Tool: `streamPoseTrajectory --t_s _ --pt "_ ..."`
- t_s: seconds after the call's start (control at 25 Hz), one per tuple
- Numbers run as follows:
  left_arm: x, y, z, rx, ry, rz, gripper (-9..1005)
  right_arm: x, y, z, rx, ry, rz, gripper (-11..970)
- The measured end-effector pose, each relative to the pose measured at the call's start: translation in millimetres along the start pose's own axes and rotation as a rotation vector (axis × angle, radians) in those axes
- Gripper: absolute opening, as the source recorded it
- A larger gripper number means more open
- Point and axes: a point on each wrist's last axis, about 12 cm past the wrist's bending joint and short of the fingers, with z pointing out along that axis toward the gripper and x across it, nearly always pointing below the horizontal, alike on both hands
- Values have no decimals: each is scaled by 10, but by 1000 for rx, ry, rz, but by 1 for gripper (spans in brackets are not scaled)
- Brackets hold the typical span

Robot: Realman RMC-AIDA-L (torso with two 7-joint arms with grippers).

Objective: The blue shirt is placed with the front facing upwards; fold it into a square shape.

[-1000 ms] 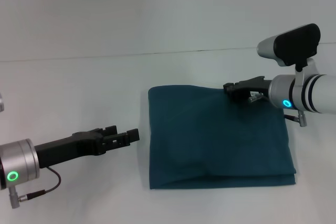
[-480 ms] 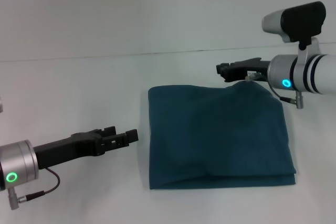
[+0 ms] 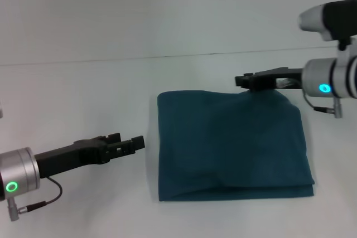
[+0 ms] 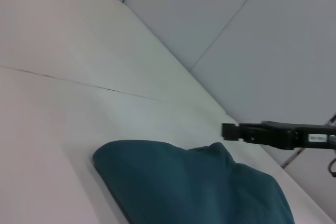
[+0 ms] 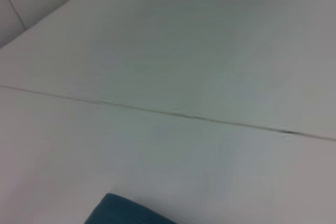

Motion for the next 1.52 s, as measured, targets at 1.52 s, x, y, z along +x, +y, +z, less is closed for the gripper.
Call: streamPoseTrajectory --t_s 1.52 --pt "-39 -19 40 10 12 17 962 1088 -506 -950 -90 72 437 534"
